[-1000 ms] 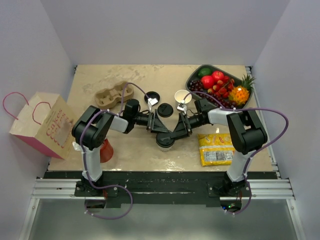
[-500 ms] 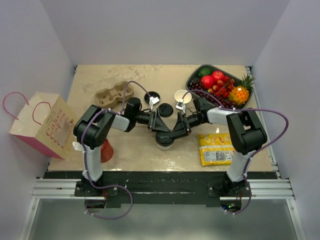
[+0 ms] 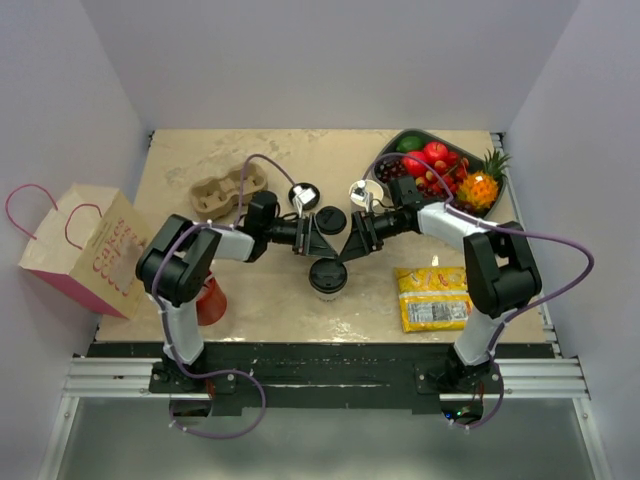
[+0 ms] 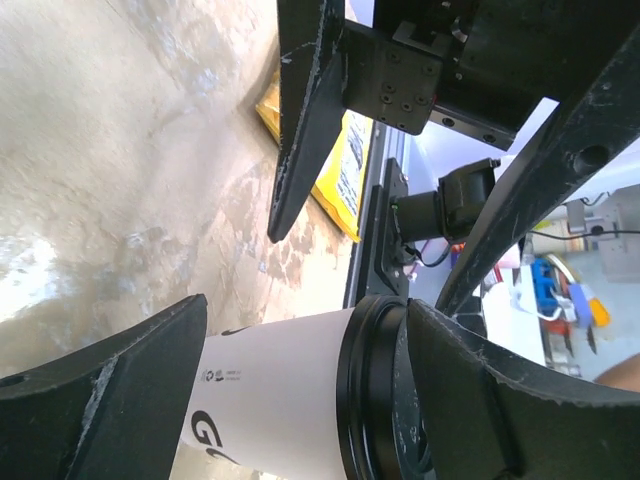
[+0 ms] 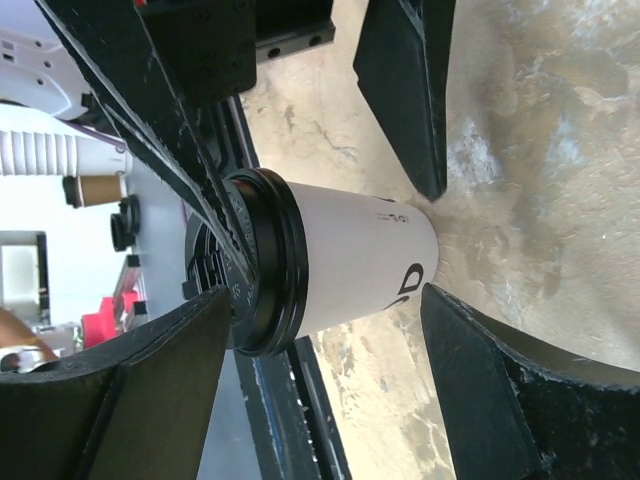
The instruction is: Pack the takeout coffee
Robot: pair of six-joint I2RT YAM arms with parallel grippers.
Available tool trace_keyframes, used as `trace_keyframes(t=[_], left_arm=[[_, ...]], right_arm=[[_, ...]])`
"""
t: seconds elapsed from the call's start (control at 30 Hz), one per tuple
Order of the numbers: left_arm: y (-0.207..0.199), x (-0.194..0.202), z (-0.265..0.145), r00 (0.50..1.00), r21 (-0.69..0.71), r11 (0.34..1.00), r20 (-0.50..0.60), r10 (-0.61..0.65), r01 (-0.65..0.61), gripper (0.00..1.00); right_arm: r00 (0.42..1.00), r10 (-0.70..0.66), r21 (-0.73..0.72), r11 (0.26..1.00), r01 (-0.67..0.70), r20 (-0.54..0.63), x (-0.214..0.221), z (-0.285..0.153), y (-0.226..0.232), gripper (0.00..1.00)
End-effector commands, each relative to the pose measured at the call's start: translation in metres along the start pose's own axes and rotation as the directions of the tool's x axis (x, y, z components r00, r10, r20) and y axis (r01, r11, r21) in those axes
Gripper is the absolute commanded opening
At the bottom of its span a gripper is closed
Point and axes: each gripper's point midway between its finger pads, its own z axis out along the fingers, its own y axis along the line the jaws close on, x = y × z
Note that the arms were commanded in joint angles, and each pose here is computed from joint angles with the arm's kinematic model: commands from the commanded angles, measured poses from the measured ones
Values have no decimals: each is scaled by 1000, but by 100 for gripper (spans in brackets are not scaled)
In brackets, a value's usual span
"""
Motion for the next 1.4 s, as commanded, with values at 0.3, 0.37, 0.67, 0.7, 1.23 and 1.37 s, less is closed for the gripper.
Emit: trace_keyframes(t=[0.3,0.37,0.67,0.7,1.23,1.37], left_arm=[[-40,-59,-24,924,-93,919,-24,383,-383,85],[-34,-62,-30,904,-149,892,-57,423,-427,85],[5,-76,-67,943,-396,871,37,331,-291,68],[5,-77,-68,947,-389,881,62,316,-268,66],[26,-49,-40,974,-207,968,143,176,-144,14],[21,-33,-36,980,-157,980,136,148,-126,13]], right_arm=[[962,-258,107,958,267,-88,-3,-24,2,73],[920,-363,152,911,383,-147,8,-36,-3,68],[607,-676,107,627,772,-419,80,-52,-5,0],[530,-733,58,562,825,-426,84,-36,4,0],[435,-839,293,348,891,-326,58,46,24,0],[528,-796,362,417,834,-297,50,46,23,0]])
